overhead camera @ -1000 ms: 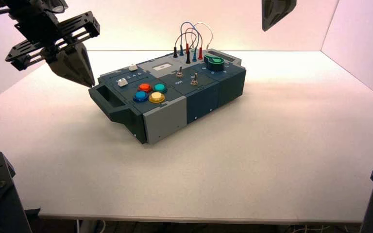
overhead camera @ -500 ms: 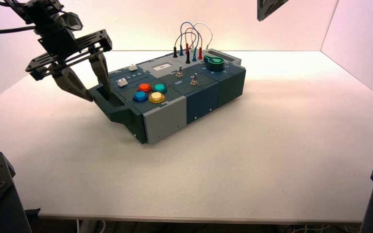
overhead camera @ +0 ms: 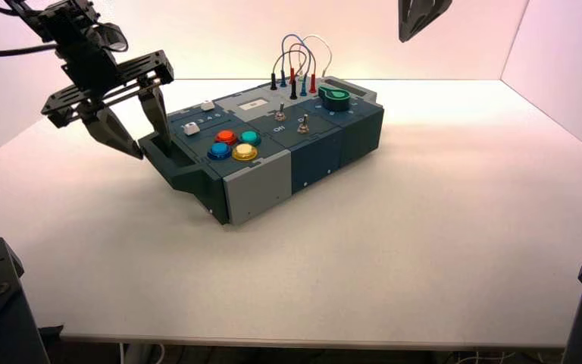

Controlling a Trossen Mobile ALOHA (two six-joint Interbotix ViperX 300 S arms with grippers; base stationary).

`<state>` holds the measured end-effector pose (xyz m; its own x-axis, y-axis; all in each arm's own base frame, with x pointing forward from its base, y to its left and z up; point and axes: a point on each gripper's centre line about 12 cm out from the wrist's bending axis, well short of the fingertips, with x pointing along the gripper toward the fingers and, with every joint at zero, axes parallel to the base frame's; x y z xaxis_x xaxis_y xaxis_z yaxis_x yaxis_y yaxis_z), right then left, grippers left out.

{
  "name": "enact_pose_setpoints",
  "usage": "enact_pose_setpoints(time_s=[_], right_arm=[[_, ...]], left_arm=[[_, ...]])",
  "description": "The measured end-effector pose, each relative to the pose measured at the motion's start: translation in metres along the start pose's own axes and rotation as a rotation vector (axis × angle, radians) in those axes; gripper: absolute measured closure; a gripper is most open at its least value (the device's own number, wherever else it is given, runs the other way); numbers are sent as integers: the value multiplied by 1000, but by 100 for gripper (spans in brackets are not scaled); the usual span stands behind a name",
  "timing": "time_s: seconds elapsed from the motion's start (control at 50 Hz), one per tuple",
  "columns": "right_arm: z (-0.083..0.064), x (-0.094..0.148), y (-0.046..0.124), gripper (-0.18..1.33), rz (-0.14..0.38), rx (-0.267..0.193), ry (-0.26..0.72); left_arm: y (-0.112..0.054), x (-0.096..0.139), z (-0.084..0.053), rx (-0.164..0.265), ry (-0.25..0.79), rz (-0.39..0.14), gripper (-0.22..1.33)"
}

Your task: Move the box away.

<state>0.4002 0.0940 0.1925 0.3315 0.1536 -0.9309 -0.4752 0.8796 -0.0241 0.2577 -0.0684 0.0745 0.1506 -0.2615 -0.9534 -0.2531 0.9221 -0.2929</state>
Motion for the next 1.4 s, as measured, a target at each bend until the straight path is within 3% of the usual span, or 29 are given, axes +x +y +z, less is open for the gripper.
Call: enact_pose_setpoints(time_s=[0.24,0.58,1.0,1.4], right_arm=[[1,1,4,108,4,-8,1],[1,5,7,108,9,-21,10],[1,5,7,108,10,-27,10],[1,6,7,108,11,-57,13]], left_arm=[[3,1,-5,-12,16,5,5],[14,3,9,-38,-3,24,7],[8,10,30,34,5,44,6],[-1,17,59,139,37,76,8]])
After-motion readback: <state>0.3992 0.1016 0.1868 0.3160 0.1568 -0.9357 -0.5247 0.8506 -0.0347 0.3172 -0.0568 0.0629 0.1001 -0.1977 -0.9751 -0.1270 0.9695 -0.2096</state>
